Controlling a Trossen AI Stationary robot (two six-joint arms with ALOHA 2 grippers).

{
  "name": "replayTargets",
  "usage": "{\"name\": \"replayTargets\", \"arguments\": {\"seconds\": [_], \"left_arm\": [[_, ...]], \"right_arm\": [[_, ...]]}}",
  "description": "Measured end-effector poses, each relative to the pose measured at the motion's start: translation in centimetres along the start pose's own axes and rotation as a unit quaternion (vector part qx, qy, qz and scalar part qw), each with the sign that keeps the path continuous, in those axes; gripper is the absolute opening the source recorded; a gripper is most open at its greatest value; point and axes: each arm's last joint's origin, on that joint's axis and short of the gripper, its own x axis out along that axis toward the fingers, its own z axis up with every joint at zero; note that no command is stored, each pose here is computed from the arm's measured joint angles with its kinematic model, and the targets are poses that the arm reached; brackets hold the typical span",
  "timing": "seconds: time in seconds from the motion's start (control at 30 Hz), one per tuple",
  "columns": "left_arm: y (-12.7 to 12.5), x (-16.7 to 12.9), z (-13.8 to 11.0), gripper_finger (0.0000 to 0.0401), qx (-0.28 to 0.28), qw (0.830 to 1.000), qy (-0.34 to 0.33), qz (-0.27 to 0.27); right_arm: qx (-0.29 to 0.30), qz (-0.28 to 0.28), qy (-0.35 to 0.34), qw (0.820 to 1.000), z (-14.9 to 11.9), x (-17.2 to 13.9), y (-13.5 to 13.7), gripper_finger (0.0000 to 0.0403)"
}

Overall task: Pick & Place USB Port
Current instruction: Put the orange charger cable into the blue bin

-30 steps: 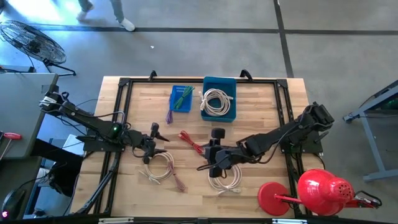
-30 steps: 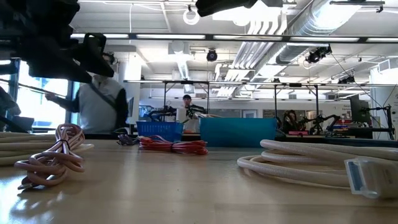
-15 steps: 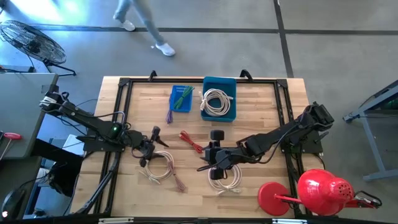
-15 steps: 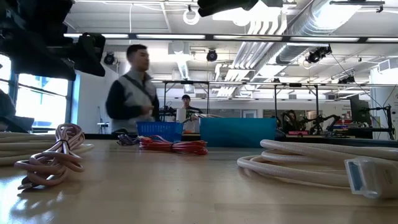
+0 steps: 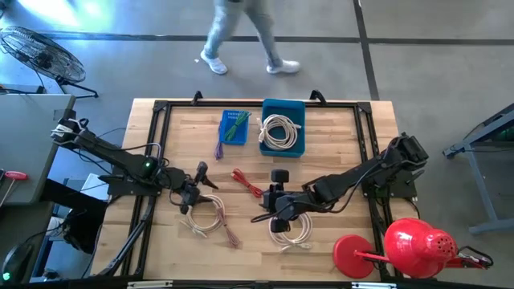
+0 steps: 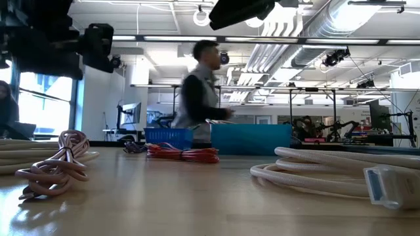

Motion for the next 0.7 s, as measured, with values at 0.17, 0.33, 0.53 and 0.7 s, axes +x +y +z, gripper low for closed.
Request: {"name": "replayTargets", "arguments": {"seconds": [0.17, 0.33, 0.53, 0.7], "left_arm": [[1.0, -0.6, 1.6, 0.0223, -0.008, 1.0, 0.03, 0.004], [1.7, 0.1, 2.9, 0.0223, 0.028, 0.995, 0.094, 0.012], [1.7, 3.4, 4.0, 0.0223, 0.089, 0.982, 0.163, -0.017], [1.7, 6.4, 4.8, 0.0223, 0.142, 0.967, 0.21, -0.009]], "right_arm": [[-0.001, -0.005, 0.002, 1.0, -0.1, 0.1, -0.1, 0.0134], [-0.003, -0.004, 0.002, 1.0, -0.1, 0.1, -0.1, 0.0134], [-0.011, -0.005, -0.003, 1.0, 0.1, -0.2, -0.2, 0.0134], [-0.007, -0.019, -0.004, 1.0, 0.2, -0.8, -0.5, 0.0134]]}}
